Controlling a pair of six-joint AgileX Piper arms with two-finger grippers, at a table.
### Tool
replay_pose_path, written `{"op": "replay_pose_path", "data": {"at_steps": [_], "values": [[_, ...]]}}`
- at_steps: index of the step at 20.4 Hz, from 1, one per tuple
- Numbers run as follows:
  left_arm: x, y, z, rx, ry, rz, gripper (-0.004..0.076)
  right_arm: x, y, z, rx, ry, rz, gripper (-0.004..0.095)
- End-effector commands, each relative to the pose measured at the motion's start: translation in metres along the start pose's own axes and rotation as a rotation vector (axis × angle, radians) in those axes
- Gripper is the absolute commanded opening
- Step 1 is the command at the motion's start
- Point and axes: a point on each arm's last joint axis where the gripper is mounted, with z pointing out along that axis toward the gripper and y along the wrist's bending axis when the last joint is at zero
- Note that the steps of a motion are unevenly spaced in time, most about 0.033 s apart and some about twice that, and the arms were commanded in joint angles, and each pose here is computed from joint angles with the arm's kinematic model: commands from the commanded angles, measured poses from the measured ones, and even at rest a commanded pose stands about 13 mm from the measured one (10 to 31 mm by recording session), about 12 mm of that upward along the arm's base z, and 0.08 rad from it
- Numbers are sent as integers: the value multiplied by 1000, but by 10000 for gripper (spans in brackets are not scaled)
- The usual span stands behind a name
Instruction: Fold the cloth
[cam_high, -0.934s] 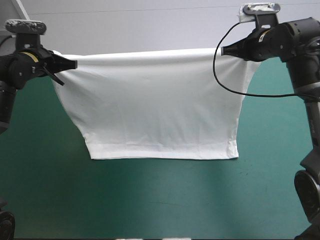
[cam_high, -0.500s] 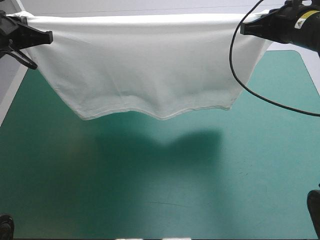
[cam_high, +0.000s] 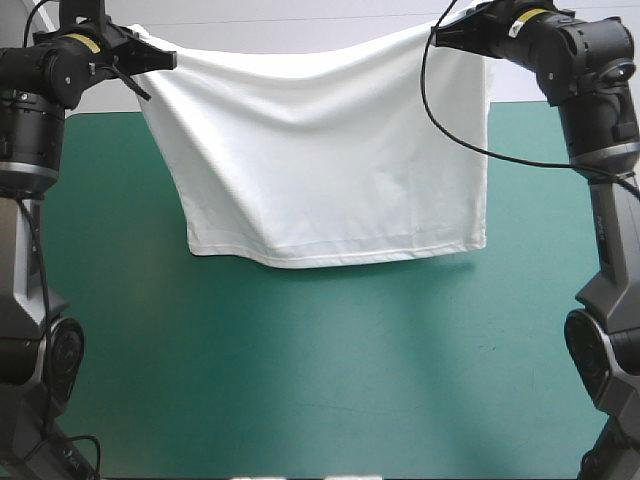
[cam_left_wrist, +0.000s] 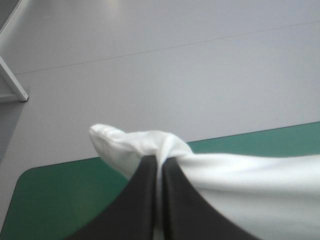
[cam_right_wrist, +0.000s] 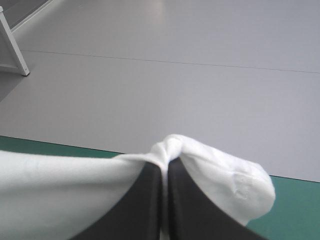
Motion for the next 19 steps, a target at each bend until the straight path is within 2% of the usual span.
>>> {"op": "replay_pose_path", "data": {"at_steps": [1, 4, 6, 9, 11, 12, 15, 16, 19], "values": [[-46, 8, -40, -39, -248, 3, -10, -32, -5, -26, 31, -240, -30, -14], [-55, 10, -50, -47, -292, 8, -10, -44, -11, -39, 76, -305, -52, -14], [-54, 9, -46, -49, -292, 9, -10, -45, -22, -41, 93, -310, 3, -14], [-39, 7, -18, -31, -180, 11, -10, -18, -35, -9, 66, -115, 88, -14], [-19, 3, 12, -7, -38, 10, -10, 10, -37, 23, 59, 62, 109, -14], [-1, -1, 36, 18, 81, 7, -10, 32, -38, 43, 59, 201, 113, -14], [47, -12, 87, 87, 353, -40, -10, 77, -37, 80, 29, 461, 101, -14], [63, -15, 100, 101, 439, -36, -10, 91, -35, 91, -3, 526, 94, -14], [75, -17, 105, 108, 495, -34, -10, 97, -31, 92, -49, 553, 92, -14]]}}
